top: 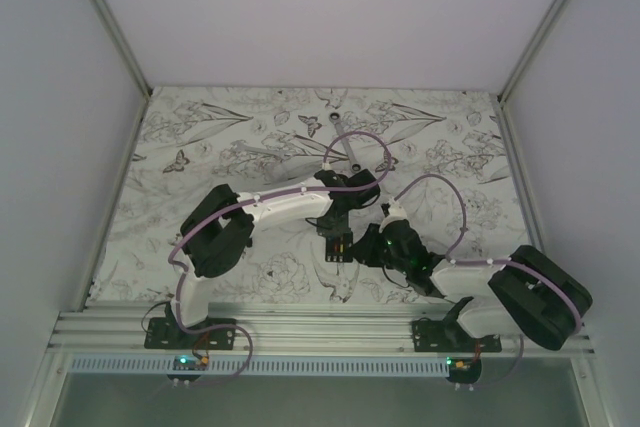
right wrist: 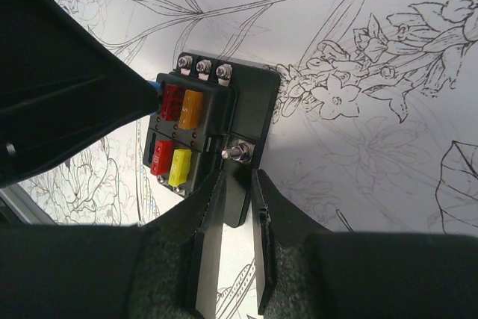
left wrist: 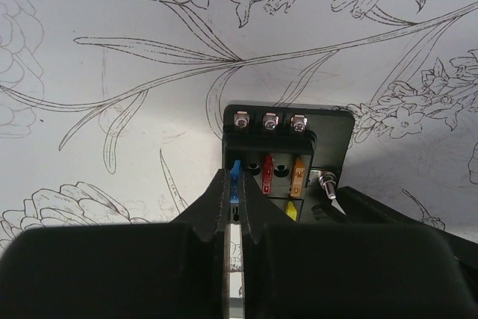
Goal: Snap on the fuse box
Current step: Install the fuse at the fuse box base.
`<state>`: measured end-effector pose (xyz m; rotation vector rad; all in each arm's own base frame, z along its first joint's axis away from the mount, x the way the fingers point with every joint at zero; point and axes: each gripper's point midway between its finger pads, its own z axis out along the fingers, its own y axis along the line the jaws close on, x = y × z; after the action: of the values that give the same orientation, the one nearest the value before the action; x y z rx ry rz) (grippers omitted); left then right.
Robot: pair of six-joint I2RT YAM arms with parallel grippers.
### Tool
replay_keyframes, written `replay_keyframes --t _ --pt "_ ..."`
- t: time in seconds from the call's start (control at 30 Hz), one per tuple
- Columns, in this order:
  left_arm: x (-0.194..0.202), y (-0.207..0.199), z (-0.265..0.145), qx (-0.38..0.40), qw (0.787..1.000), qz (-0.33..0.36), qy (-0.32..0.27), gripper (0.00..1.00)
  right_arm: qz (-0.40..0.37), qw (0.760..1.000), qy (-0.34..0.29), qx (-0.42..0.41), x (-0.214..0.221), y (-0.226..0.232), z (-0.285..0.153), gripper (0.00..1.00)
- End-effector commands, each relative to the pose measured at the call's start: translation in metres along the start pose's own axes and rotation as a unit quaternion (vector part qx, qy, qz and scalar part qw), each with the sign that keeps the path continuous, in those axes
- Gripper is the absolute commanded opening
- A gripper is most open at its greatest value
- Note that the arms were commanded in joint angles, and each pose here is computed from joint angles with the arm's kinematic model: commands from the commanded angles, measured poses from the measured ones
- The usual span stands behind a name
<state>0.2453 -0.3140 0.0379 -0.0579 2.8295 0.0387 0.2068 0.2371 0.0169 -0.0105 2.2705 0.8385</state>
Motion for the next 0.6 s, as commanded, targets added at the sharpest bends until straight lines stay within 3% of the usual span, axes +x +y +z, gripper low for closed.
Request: replay_keyframes --t 0.0,0.57 --pt "0.013 0.0 0.013 -0.011 0.999 -0.002 0.03 0.0 0.005 1.0 -0.007 -0.002 -0.005 0.008 0.0 0.25" --pt "0.044 0.026 0.033 -0.036 0.993 0.079 0.081 0.0 -0.009 1.0 -0.003 0.019 -0.004 0.0 0.002 0.24"
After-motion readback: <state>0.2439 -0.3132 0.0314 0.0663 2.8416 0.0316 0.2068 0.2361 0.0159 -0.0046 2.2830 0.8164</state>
